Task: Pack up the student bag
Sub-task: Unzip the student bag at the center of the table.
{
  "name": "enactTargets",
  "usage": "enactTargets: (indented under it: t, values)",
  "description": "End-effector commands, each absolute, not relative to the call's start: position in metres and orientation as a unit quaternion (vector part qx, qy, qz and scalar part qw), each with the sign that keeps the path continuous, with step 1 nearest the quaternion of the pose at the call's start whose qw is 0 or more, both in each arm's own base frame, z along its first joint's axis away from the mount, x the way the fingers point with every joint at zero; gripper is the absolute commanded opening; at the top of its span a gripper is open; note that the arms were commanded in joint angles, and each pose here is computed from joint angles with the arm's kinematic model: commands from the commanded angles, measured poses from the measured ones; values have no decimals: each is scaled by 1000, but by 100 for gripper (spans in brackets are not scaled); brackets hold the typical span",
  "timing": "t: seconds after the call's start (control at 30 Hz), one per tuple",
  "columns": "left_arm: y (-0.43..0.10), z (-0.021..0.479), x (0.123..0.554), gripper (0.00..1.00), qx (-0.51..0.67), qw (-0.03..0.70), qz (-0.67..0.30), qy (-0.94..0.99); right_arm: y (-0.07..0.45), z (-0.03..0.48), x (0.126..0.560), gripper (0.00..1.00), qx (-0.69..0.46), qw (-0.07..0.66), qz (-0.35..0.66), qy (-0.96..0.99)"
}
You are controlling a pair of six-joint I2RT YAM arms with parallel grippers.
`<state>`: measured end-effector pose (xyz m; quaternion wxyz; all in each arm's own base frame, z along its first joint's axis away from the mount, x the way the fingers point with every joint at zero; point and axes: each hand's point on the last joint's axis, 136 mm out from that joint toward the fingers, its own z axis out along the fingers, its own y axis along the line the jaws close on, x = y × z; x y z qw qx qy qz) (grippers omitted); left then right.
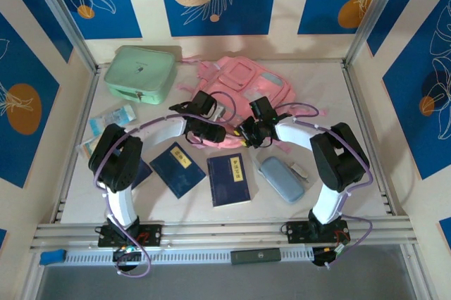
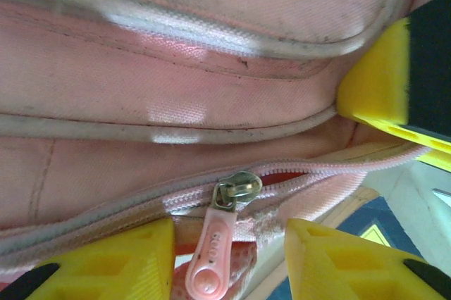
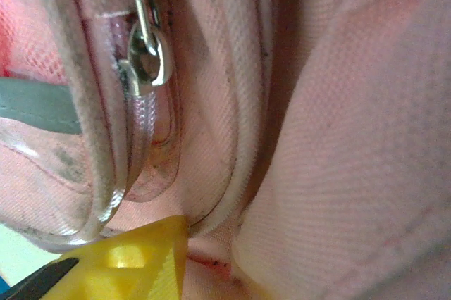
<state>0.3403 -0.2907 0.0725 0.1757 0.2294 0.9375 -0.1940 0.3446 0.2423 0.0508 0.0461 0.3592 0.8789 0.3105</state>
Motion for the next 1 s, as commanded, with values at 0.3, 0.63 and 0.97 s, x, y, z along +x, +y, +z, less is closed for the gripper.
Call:
enactTargets:
  t: [0.3,0.63,0.97]
  values:
    - [-302,81,347,17,246,184,-211,928,241,48,346,17,326,77,288,897]
    - [-300,104,360,6,232,208,-197,929,243,50,338,3,294,89,265,914]
    - [-268,110,352,0,234,204,-148,939,221,71,342,0,252,127,262,923]
